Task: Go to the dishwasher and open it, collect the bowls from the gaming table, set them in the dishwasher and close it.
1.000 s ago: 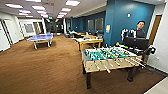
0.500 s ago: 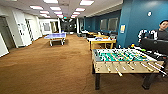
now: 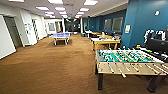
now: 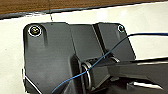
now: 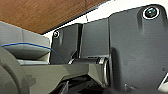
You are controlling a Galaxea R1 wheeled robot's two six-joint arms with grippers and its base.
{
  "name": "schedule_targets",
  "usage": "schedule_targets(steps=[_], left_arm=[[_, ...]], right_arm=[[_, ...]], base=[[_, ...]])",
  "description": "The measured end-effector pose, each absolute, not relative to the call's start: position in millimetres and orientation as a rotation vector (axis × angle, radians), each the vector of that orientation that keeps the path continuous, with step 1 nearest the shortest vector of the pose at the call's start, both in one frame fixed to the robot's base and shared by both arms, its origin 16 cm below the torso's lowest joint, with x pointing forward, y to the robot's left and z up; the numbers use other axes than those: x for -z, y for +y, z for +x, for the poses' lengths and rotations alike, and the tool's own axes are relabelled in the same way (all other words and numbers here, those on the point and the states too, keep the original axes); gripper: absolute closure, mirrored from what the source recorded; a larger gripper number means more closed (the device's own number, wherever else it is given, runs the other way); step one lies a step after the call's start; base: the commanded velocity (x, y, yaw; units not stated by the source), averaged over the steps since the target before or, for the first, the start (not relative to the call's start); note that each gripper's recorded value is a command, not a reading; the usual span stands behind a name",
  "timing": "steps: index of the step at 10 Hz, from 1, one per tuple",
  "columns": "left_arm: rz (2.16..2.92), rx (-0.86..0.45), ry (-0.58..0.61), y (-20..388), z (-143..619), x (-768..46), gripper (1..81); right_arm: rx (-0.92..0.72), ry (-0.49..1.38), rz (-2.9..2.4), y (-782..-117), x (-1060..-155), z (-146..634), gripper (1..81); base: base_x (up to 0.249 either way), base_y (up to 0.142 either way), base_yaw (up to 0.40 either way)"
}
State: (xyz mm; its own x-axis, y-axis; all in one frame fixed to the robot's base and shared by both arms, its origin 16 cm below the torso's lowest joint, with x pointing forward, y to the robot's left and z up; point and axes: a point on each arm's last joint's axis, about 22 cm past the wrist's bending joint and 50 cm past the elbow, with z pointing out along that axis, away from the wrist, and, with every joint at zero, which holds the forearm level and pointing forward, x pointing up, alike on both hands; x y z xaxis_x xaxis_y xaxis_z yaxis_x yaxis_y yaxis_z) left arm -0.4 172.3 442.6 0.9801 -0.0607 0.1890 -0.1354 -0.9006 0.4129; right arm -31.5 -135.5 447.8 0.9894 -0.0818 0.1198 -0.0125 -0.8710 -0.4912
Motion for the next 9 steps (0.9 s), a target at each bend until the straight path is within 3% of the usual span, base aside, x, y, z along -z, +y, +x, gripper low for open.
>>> schedule_targets(steps=[9], left_arm=[[2.690, -0.238, -0.137, 172.5, 0.8, -442.6, 1.0]], right_arm=[[0.187, 0.063, -2.623, -131.2, -447.1, -31.8, 1.0]], base=[[0.000, 0.000, 0.000]])
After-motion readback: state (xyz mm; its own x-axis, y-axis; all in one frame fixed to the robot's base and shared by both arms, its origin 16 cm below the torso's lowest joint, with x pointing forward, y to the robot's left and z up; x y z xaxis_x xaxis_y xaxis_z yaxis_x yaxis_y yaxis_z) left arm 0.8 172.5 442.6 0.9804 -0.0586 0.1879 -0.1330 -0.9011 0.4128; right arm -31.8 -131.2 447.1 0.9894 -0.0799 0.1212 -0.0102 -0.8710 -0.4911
